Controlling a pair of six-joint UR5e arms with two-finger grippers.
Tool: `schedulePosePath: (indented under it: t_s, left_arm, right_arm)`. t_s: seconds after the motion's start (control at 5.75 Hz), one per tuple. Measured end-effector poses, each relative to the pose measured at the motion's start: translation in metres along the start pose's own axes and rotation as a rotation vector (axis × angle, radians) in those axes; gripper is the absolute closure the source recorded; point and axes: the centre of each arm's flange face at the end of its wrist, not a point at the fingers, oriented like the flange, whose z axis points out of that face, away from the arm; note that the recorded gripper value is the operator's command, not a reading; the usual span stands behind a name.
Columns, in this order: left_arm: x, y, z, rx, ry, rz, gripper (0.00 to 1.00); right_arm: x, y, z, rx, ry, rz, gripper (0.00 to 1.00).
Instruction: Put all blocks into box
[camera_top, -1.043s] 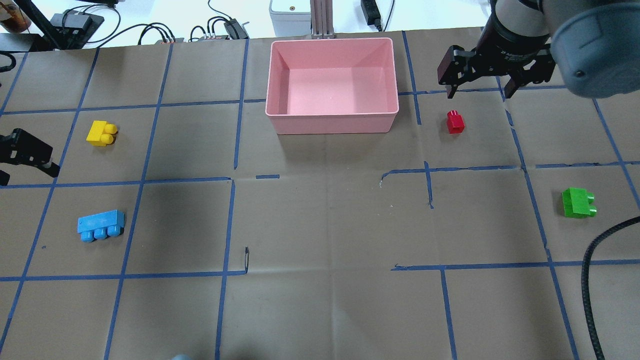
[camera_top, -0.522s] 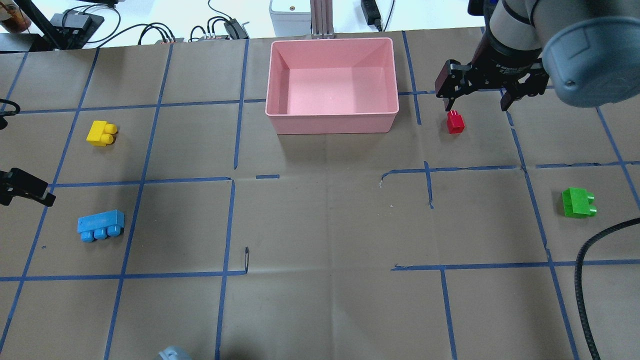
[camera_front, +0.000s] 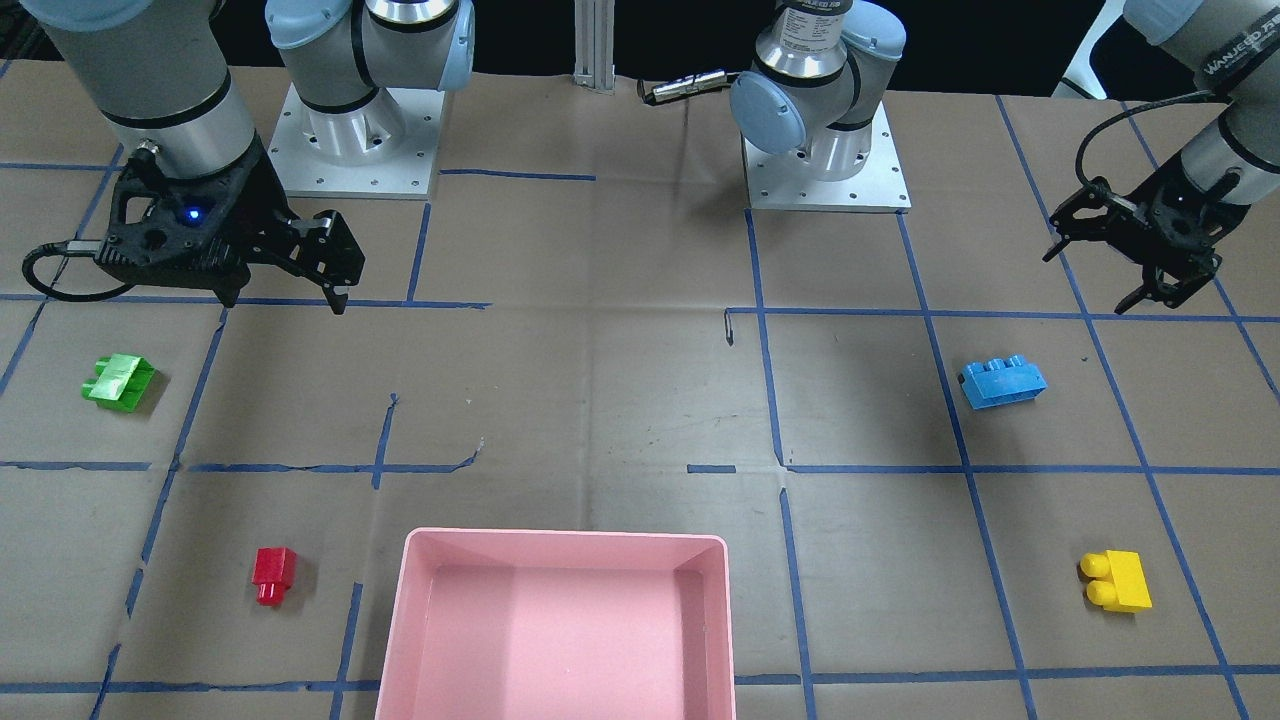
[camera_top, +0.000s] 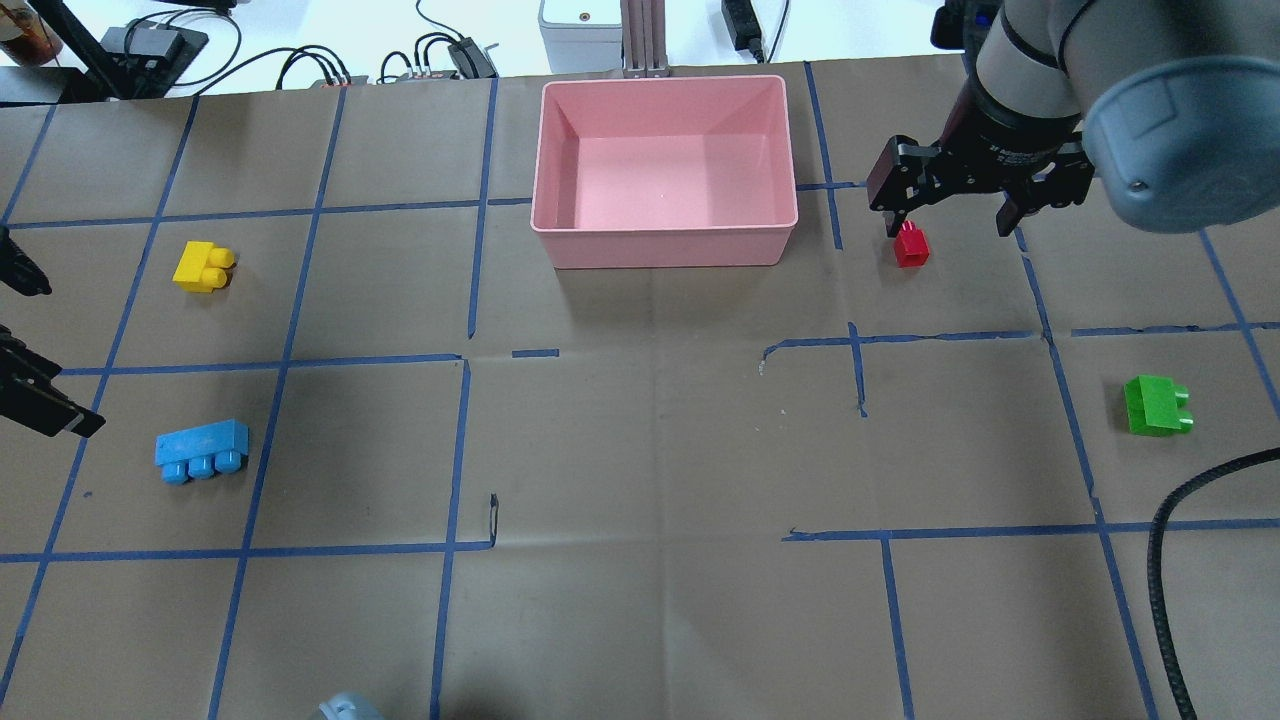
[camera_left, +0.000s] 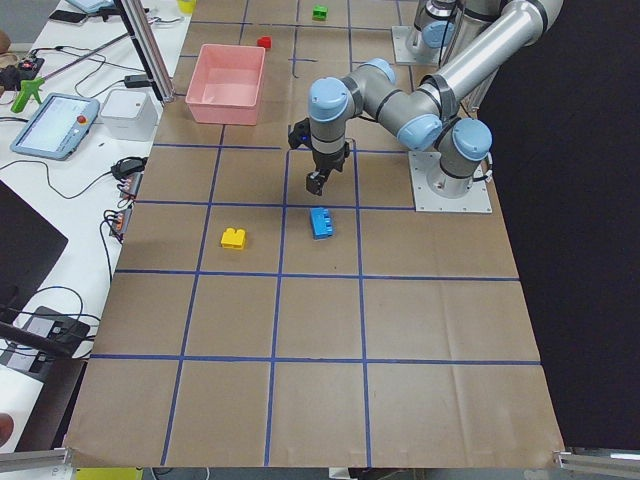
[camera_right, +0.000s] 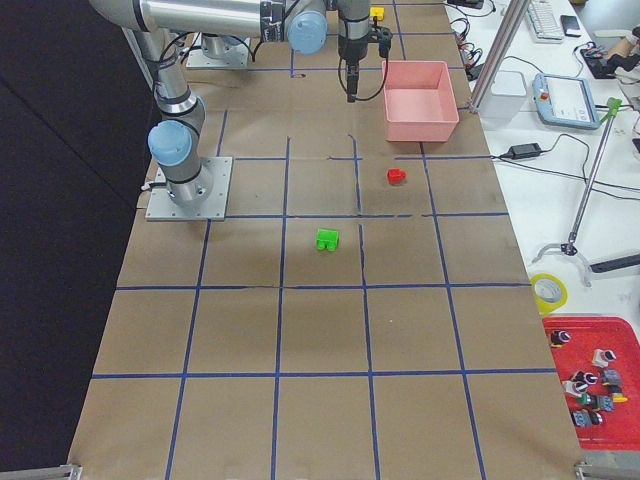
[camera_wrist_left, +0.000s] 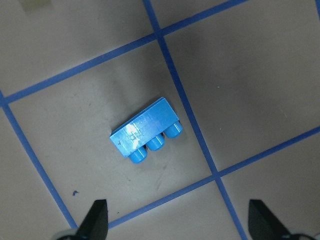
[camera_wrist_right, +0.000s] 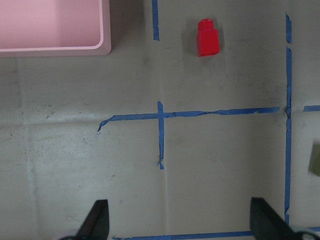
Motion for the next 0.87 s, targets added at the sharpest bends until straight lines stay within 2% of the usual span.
schedulePosePath:
  t_s: [0.17, 0.35, 0.52, 0.7, 0.87]
  left_arm:
    - [0.001, -0.006, -0.001, -0.001, -0.002, 0.243, 0.01]
    - [0.002, -0.01, -0.002, -0.003, -0.005, 0.467, 0.01]
    - [0.002, -0.012, -0.001, -0.006, -0.011, 0.621, 0.01]
    - [-0.001, -0.012, 0.006, -0.008, -0.014, 0.689, 0.01]
    - [-0.008, -0.011, 0.022, -0.007, -0.009, 0.707, 0.01]
  right_arm:
    - [0.006, 0.0, -0.003, 0.009, 0.0, -0.058, 0.0]
    - [0.02, -0.001, -0.006, 0.018, 0.016, -0.079, 0.0]
    - [0.047, -0.004, -0.007, 0.015, 0.034, -0.083, 0.0]
    - [0.086, -0.008, -0.007, 0.009, 0.046, -0.078, 0.0]
    - [0.13, -0.01, -0.005, 0.007, 0.05, -0.057, 0.0]
